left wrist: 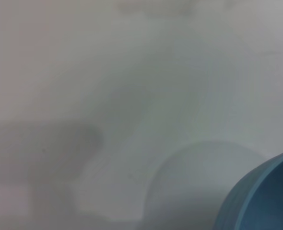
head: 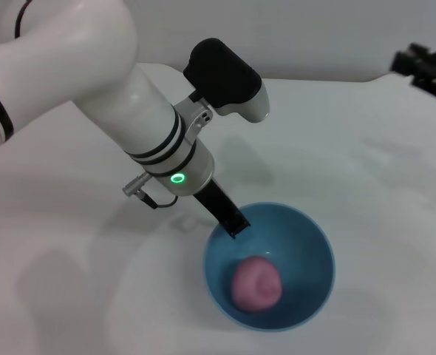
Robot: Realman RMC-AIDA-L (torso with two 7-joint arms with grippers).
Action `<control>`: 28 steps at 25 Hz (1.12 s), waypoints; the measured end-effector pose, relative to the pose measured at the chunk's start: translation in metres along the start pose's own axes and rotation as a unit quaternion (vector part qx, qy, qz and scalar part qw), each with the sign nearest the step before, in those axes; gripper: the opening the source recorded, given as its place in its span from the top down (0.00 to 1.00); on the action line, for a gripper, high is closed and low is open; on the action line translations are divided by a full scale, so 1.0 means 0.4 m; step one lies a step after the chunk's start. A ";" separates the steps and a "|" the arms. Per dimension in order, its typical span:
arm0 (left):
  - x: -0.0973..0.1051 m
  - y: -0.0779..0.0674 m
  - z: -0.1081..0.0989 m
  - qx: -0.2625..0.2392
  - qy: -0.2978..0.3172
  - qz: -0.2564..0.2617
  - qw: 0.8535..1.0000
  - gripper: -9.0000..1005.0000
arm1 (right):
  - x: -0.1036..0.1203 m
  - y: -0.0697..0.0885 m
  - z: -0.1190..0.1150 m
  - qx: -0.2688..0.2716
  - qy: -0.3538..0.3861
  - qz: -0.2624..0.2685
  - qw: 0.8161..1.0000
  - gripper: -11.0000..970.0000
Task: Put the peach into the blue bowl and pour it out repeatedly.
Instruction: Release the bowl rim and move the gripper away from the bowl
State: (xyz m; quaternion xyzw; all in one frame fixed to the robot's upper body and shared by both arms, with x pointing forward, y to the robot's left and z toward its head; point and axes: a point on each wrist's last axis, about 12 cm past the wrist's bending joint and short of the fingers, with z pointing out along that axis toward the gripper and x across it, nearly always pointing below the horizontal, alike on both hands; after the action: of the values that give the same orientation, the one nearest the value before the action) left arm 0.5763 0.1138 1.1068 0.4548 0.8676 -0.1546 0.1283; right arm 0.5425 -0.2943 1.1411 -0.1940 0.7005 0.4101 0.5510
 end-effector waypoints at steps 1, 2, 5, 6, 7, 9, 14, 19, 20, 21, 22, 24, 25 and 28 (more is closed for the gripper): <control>-0.001 0.000 0.000 0.000 0.000 -0.001 1.000 0.98 | 0.002 -0.004 -0.013 0.007 -0.012 0.004 1.000 0.53; -0.002 -0.001 0.000 -0.001 -0.001 -0.003 1.000 0.97 | 0.005 -0.007 -0.023 0.013 -0.021 0.008 1.000 0.53; -0.011 -0.002 -0.003 -0.003 -0.004 -0.008 1.000 0.94 | 0.011 -0.011 -0.037 0.021 -0.030 0.014 0.999 0.53; -0.012 -0.002 -0.003 -0.004 -0.004 -0.008 1.000 0.93 | 0.013 -0.012 -0.038 0.022 -0.030 0.015 0.999 0.53; -0.013 -0.003 -0.003 -0.005 -0.005 -0.006 1.000 0.92 | 0.015 -0.012 -0.038 0.022 -0.030 0.017 0.999 0.53; -0.015 -0.003 -0.002 -0.006 -0.007 -0.003 1.000 0.90 | 0.019 -0.014 -0.035 0.022 -0.030 0.021 0.999 0.53; -0.019 0.001 -0.003 -0.011 -0.014 -0.002 1.000 0.79 | 0.021 -0.018 -0.034 0.025 -0.030 0.025 0.999 0.53; -0.029 0.020 -0.021 -0.021 -0.037 -0.014 0.999 0.67 | 0.021 -0.018 -0.033 0.024 -0.031 0.025 0.999 0.53; -0.030 0.023 -0.024 -0.021 -0.041 -0.016 0.999 0.63 | 0.021 -0.018 -0.033 0.024 -0.031 0.025 0.999 0.53; -0.032 0.029 -0.031 -0.023 -0.047 -0.021 0.998 0.59 | 0.021 -0.018 -0.033 0.024 -0.031 0.025 0.999 0.53; -0.036 0.045 -0.046 -0.027 -0.065 -0.035 0.997 0.55 | 0.021 -0.018 -0.034 0.025 -0.031 0.026 0.999 0.53; -0.037 0.056 -0.054 -0.030 -0.076 -0.044 0.996 0.47 | 0.022 -0.019 -0.034 0.026 -0.031 0.027 0.999 0.53; -0.037 0.073 -0.065 -0.036 -0.096 -0.060 0.993 0.43 | 0.024 -0.020 -0.035 0.027 -0.031 0.028 0.999 0.53; -0.023 0.121 -0.095 -0.044 -0.162 -0.105 0.980 0.32 | 0.037 -0.025 -0.029 0.028 -0.029 0.036 0.999 0.53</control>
State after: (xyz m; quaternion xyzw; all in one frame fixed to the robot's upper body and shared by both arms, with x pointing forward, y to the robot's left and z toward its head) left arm 0.6186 0.1476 1.1377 0.3237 0.8846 -0.2000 0.2698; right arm 0.5380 -0.3069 1.1245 -0.1408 0.7019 0.4154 0.5612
